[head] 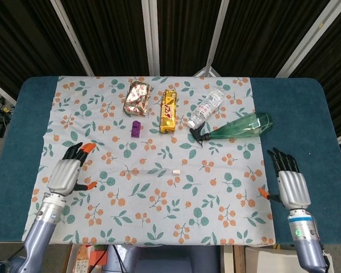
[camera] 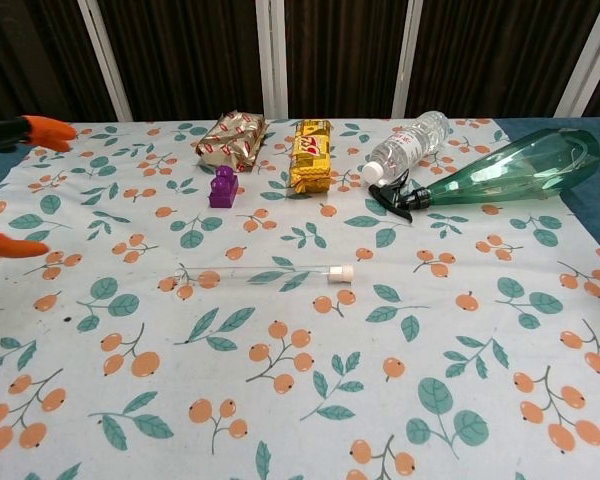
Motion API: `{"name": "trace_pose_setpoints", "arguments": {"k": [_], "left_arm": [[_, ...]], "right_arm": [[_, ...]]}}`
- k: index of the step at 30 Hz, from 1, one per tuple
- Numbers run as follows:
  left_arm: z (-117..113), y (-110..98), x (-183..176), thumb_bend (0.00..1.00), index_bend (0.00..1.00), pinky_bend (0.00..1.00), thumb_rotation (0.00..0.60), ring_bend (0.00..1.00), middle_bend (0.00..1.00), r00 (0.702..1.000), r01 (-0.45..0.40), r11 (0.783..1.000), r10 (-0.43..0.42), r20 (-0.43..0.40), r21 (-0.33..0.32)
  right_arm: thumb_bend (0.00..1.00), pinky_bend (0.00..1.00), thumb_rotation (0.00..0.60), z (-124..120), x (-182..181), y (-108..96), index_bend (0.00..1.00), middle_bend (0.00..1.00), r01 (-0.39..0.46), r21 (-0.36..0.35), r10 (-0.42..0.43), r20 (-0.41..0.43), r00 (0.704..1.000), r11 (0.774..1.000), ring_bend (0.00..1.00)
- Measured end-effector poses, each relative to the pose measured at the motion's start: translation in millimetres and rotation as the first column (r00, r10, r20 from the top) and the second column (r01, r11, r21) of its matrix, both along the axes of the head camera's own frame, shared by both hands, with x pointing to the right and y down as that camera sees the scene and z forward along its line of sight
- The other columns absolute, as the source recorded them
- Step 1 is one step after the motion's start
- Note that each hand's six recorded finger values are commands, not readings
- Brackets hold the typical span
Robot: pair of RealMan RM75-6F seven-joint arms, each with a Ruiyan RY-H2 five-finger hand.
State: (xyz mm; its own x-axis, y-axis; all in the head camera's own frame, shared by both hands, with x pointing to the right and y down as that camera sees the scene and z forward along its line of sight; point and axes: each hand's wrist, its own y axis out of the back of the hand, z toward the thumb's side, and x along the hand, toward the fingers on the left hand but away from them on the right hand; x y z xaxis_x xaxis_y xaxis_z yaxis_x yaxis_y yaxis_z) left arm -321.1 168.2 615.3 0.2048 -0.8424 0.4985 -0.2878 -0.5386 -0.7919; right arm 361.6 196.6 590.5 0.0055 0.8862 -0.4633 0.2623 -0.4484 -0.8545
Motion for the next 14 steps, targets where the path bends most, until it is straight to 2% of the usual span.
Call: {"name": "trace_pose_setpoints", "arguments": {"k": [5, 8, 11, 14], "left_arm": [[-24, 34, -41, 0.18, 0.00, 0.00, 0.600, 0.00, 0.08, 0.999, 0.012, 1.000, -0.013, 0.029, 0.029], [-36, 52, -62, 0.18, 0.00, 0.00, 0.600, 0.00, 0.08, 0.999, 0.032, 0.999, -0.033, 0.039, 0.032], [-46, 63, -79, 0.18, 0.00, 0.00, 0.600, 0.00, 0.07, 0.997, 0.058, 0.997, -0.060, 0.056, 0.044], [-50, 69, -94, 0.18, 0.00, 0.00, 0.600, 0.00, 0.07, 0.995, 0.046, 0.997, -0.051, 0.090, 0.056]], "right_arm": [[0.21, 0.00, 0.600, -12, 21, 26, 0.00, 0.00, -0.012, 0.008, 0.012, -0.026, 1.000, 1.000, 0.00], [0.21, 0.00, 0.600, -22, 31, 36, 0.00, 0.00, 0.000, 0.041, 0.002, -0.049, 0.999, 0.999, 0.00], [0.21, 0.00, 0.600, -34, 40, 44, 0.00, 0.00, 0.020, 0.091, -0.014, -0.063, 0.998, 0.996, 0.00], [0.21, 0.00, 0.600, -39, 48, 49, 0.00, 0.00, 0.033, 0.122, -0.024, -0.069, 0.997, 0.992, 0.00]]}}
